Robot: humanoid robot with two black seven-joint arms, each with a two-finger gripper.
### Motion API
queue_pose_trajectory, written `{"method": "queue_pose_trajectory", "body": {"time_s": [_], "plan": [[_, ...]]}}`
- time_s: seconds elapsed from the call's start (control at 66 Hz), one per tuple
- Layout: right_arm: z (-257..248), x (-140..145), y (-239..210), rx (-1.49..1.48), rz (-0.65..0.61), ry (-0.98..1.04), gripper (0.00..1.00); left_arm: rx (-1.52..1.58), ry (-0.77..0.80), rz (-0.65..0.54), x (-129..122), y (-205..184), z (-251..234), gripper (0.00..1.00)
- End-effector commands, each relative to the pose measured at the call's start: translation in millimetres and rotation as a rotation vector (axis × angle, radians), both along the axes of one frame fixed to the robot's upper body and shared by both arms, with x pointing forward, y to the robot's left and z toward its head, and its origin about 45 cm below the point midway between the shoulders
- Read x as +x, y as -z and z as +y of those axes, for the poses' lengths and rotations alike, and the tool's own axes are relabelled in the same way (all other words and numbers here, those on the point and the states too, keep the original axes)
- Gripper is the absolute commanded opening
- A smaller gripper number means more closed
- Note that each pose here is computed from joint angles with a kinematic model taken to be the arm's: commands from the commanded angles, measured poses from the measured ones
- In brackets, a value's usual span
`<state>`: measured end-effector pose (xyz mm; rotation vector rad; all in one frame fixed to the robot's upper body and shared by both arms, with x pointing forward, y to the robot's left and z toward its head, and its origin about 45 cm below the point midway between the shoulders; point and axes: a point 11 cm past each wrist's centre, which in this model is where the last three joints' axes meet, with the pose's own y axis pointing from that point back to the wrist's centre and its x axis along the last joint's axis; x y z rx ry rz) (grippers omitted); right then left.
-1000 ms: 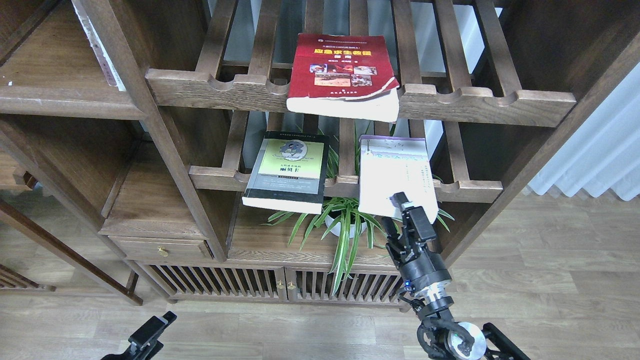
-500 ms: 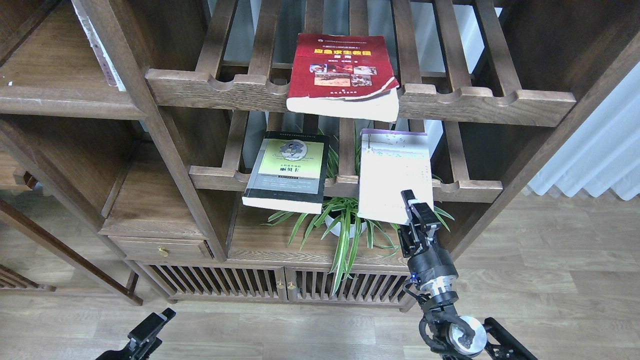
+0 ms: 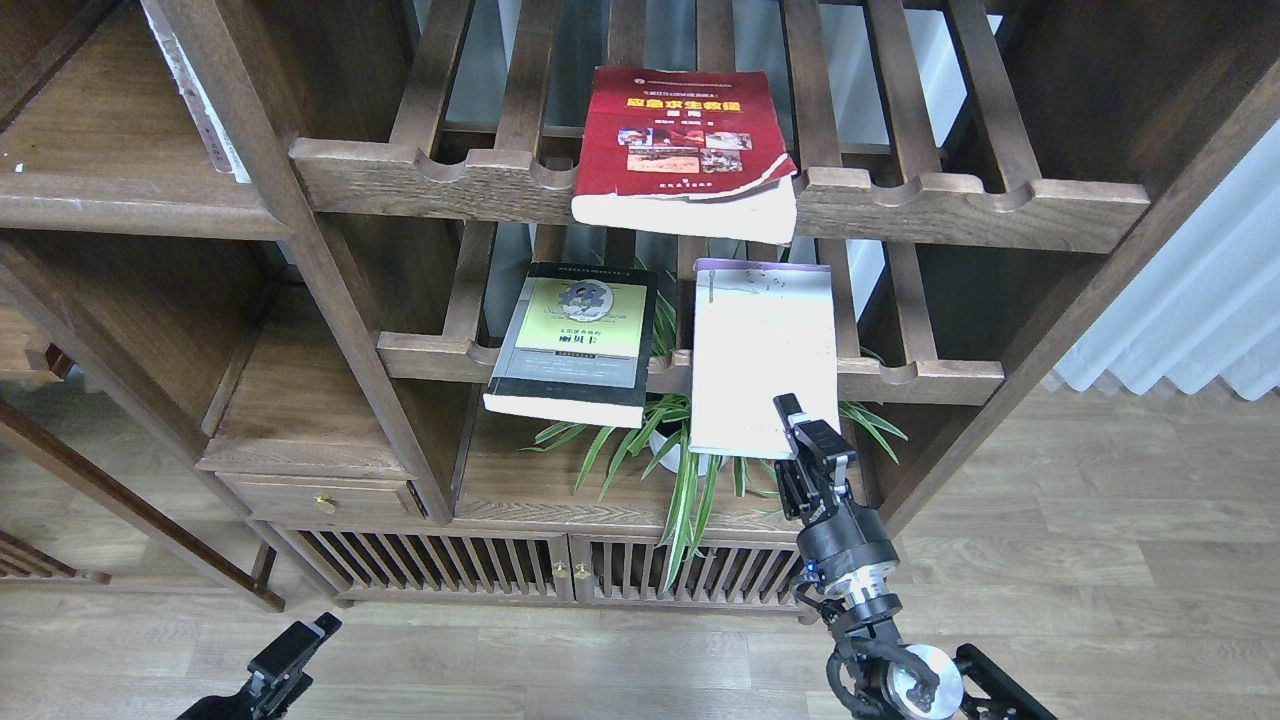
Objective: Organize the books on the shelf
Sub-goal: 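Pull the white book down off the shelf with the right gripper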
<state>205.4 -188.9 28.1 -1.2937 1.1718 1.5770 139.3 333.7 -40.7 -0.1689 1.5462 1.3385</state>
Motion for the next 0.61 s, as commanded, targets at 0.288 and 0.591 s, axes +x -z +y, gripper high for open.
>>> {"method": "queue_pose_trajectory", "body": {"time_s": [0.288,0.591], "plan": [[19.7,-62.1,22.3,0.018,0.123,-0.064,0.05,-0.04,0.004,-0.002,-1.3,3.4,-21.8,1.0],[27.0,-80.4,29.2,-0.003,0.154,-0.158,0.05,-0.079,0.02,-0.033,6.0,-4.5,-36.1,1.0]]}}
